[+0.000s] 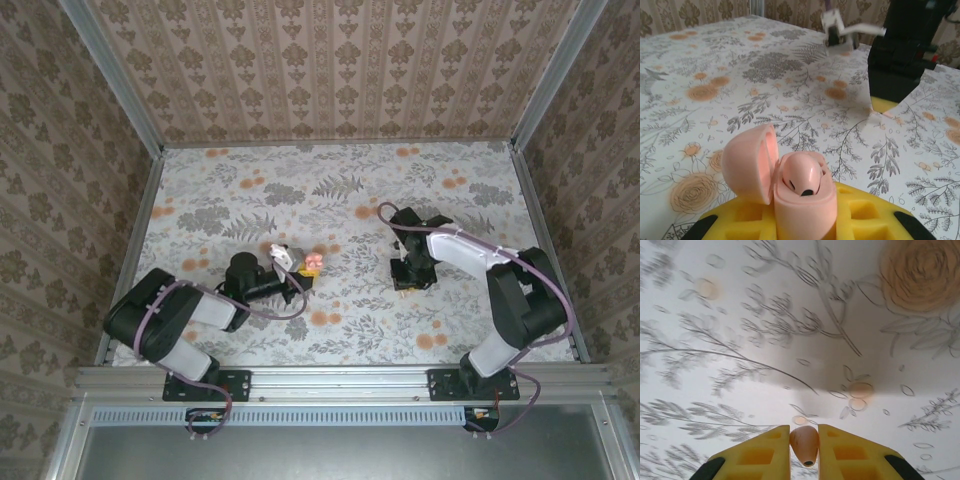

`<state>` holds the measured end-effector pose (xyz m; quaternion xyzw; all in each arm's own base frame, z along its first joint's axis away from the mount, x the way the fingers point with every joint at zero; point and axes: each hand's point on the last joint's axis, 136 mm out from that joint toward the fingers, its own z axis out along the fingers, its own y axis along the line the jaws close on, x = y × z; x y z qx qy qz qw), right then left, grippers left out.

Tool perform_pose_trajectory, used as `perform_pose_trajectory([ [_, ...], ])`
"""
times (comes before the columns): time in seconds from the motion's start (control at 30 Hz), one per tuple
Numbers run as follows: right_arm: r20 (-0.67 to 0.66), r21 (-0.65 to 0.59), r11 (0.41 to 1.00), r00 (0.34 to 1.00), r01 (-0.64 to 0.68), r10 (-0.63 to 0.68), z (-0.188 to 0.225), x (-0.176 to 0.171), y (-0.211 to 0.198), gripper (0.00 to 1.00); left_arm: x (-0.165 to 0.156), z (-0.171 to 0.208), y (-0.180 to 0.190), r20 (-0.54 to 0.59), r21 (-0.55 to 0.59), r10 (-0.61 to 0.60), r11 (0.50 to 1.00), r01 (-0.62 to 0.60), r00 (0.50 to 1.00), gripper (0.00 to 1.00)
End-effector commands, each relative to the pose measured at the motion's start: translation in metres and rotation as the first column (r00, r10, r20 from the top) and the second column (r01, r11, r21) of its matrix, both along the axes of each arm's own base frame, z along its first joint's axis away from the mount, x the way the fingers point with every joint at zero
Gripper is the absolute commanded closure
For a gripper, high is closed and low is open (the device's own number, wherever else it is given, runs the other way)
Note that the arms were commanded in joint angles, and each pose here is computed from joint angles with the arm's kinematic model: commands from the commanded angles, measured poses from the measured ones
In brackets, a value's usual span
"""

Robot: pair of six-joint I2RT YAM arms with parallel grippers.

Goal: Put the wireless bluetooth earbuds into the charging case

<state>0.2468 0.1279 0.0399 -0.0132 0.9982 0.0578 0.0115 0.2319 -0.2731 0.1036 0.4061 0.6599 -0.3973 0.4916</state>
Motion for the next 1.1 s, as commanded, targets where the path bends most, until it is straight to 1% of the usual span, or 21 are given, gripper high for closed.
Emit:
perform_pose_trajectory([
  [0.0,0.161,0.058,0.998,0.987,-0.024,0.014,0.015,0.023,0.029,0.83,0.004,0.016,-0.014,0.086,-0.044,-0.043,0.998,0.047,0.995,0.86],
  [0.07,0.233,0.067,0.995,0.971,-0.073,0.055,0.024,0.032,0.045,0.83,0.006,0.014,-0.018,0.085,-0.043,-0.045,0.998,0.049,0.995,0.86],
  [0.17,0.343,0.137,0.984,0.937,-0.117,0.064,0.037,0.049,0.074,0.83,0.006,0.012,-0.023,0.087,-0.046,-0.05,0.997,0.054,0.995,0.86],
  [0.23,0.398,0.173,0.976,0.916,-0.134,0.056,0.046,0.056,0.088,0.83,0.006,0.011,-0.025,0.085,-0.045,-0.055,0.997,0.059,0.995,0.87],
  [0.27,0.427,0.193,0.97,0.903,-0.144,0.049,0.052,0.06,0.095,0.83,0.01,0.01,-0.024,0.086,-0.041,-0.029,0.999,0.033,0.996,0.87],
  [0.37,0.499,0.252,0.952,0.866,-0.173,0.026,0.068,0.067,0.111,0.83,0.012,0.011,-0.024,0.091,-0.04,-0.019,0.999,0.023,0.996,0.87],
  [0.47,0.558,0.311,0.931,0.83,-0.192,-0.015,0.085,0.072,0.12,0.83,0.014,0.012,-0.023,0.098,-0.04,-0.008,0.999,0.012,0.995,0.87],
  [0.57,0.625,0.325,0.922,0.779,-0.211,-0.042,0.101,0.072,0.126,0.83,0.015,0.014,-0.023,0.097,-0.045,-0.005,0.999,0.009,0.995,0.87],
  [0.67,0.664,0.336,0.909,0.747,-0.246,-0.043,0.11,0.069,0.134,0.82,0.015,0.016,-0.024,0.093,-0.054,-0.005,0.999,0.01,0.996,0.87],
  [0.7,0.689,0.359,0.893,0.723,-0.27,-0.058,0.124,0.067,0.138,0.82,0.015,0.017,-0.025,0.092,-0.057,-0.006,0.998,0.011,0.996,0.87],
  [0.8,0.717,0.391,0.863,0.694,-0.32,-0.068,0.135,0.063,0.148,0.82,0.015,0.022,-0.026,0.088,-0.072,-0.013,0.997,0.019,0.996,0.87],
  [0.93,0.735,0.435,0.823,0.672,-0.365,-0.09,0.144,0.061,0.158,0.82,0.011,0.03,-0.027,0.083,-0.095,-0.032,0.995,0.04,0.996,0.87],
  [1.07,0.737,0.465,0.793,0.668,-0.393,-0.101,0.148,0.059,0.166,0.82,0.011,0.038,-0.027,0.083,-0.115,-0.029,0.993,0.038,0.996,0.87],
])
